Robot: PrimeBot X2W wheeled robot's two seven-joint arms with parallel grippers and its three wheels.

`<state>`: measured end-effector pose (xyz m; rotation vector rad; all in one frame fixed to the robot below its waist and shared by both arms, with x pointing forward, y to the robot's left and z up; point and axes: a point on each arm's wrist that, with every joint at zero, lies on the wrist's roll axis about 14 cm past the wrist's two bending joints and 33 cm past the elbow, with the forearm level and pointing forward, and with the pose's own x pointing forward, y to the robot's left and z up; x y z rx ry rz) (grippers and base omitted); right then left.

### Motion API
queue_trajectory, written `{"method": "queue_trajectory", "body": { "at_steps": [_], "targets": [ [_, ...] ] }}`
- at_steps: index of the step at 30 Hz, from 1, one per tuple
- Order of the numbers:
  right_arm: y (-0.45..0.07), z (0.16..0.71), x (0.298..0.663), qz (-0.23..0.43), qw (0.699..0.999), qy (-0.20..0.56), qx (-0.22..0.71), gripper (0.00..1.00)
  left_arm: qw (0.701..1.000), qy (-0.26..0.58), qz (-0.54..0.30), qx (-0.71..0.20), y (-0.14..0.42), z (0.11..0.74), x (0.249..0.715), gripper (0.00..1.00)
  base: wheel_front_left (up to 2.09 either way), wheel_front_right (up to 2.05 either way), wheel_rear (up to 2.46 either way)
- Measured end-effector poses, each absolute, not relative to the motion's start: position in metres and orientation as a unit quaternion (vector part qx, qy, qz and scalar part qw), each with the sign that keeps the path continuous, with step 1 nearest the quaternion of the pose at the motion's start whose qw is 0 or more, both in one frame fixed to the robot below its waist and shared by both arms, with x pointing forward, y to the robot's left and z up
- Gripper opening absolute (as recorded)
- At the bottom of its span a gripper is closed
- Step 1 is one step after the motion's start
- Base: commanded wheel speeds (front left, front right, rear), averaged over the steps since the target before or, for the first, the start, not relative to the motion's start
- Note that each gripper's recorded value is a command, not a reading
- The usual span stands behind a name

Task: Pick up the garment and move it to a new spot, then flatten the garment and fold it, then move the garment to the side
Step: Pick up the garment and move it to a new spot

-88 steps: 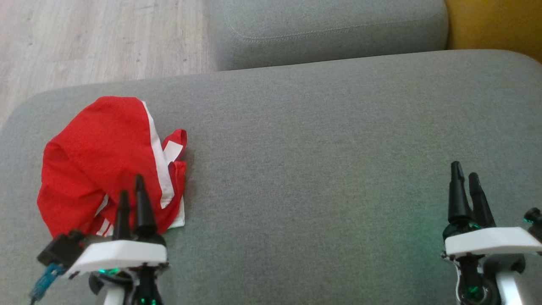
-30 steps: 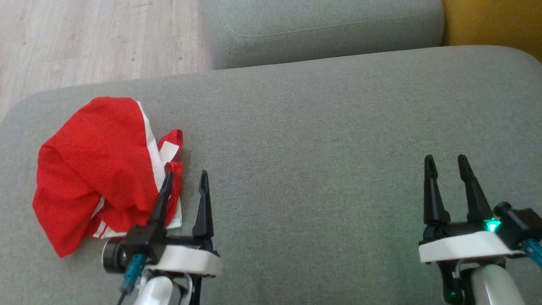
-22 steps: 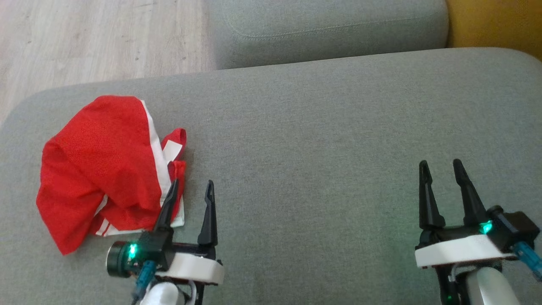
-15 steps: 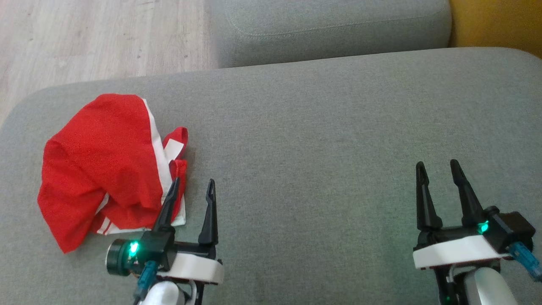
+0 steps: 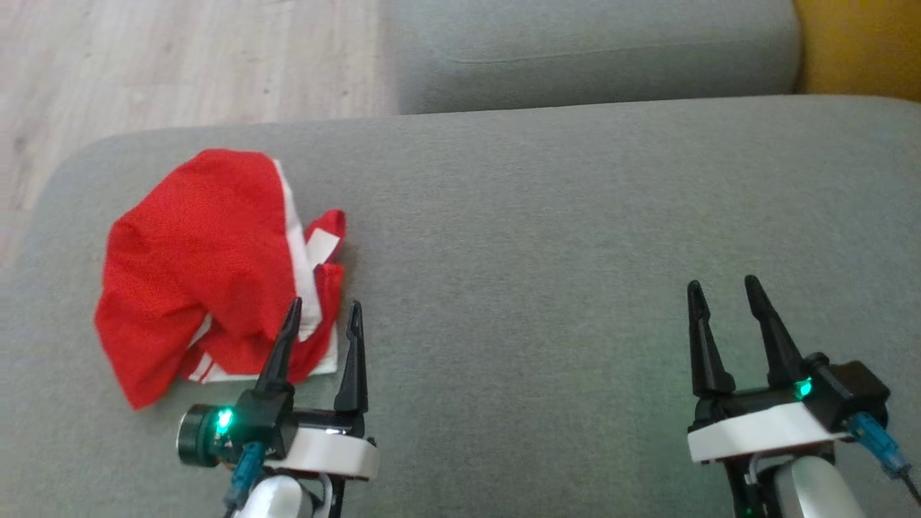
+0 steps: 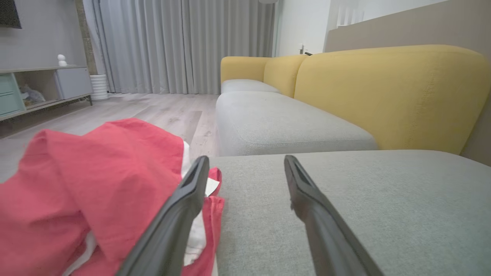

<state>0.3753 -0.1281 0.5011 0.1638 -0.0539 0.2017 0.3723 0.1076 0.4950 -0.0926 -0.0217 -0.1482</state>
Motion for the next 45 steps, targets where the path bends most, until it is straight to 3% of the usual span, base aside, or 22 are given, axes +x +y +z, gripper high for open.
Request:
{"method": "queue_trajectory", "body": {
  "at_steps": [29,38,45],
  "targets": [
    [0.014,0.506,0.368,0.311,0.946,-0.013,0.095,1.00,0.991,-0.029,0.129,-0.029,0.233,0.500,0.300,1.00,0.00,0.00,0.00],
    [0.022,0.503,0.365,0.322,0.942,-0.007,0.097,1.00,0.991,-0.026,0.130,-0.026,0.235,0.498,0.300,1.00,0.00,0.00,0.00],
    [0.012,0.491,0.370,0.307,0.947,0.006,0.093,1.00,0.997,-0.013,0.072,-0.006,0.220,0.496,0.329,1.00,0.00,0.00,0.00]
  ]
}}
